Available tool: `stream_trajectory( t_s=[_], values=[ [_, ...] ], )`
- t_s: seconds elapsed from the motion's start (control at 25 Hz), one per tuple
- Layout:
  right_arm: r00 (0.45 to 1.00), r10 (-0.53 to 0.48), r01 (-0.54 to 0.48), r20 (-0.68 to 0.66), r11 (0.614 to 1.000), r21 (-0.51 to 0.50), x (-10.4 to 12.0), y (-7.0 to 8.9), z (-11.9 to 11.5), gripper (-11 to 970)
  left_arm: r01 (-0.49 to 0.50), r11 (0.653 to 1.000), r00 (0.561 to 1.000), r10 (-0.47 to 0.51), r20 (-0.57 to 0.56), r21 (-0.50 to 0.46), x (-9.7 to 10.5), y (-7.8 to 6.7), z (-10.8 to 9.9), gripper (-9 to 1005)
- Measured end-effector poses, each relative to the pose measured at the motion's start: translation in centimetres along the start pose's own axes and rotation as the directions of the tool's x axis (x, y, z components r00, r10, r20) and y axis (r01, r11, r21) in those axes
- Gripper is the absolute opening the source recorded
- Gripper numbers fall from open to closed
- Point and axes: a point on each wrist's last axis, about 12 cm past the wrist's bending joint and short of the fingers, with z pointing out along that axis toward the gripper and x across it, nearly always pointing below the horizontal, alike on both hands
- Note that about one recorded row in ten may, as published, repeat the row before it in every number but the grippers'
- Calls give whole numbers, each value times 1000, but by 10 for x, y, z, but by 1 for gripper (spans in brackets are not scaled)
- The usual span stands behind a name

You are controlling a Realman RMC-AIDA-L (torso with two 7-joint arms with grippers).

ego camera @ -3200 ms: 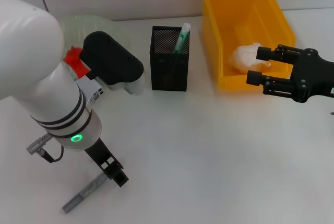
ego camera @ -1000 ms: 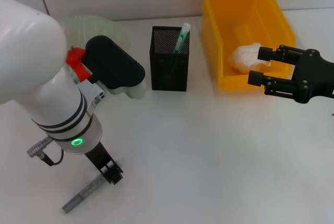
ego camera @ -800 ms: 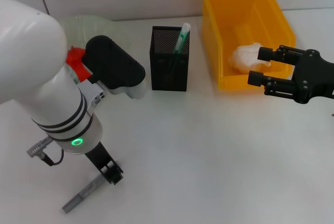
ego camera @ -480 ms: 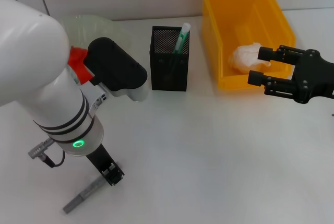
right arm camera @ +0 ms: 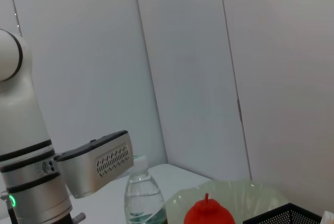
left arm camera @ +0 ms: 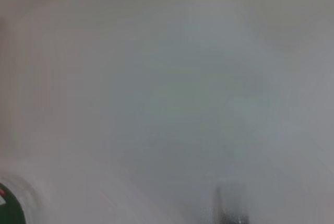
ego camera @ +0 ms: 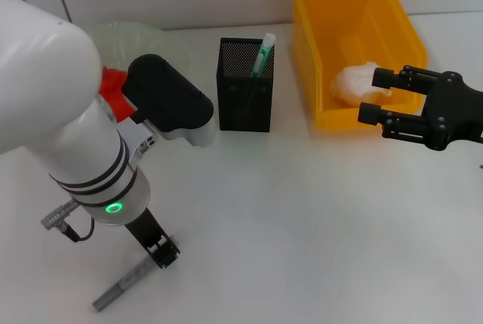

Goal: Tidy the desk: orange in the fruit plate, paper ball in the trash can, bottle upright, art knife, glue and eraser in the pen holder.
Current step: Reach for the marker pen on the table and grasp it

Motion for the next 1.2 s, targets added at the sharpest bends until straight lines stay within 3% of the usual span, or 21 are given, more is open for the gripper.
stream_trajectory(
  t_s=[0.84, 1.2],
  values=[
    [1000, -4, 4, 1, 1000, -2, -1, 0, 0, 722, -3, 1000, 1000, 3, -8, 0, 1, -1, 2, 304],
    [1000, -4, 4, 1, 1000, -2, -1, 0, 0, 722, -6, 1000, 1000, 6, -10, 0, 1, -1, 3, 232]
  ],
)
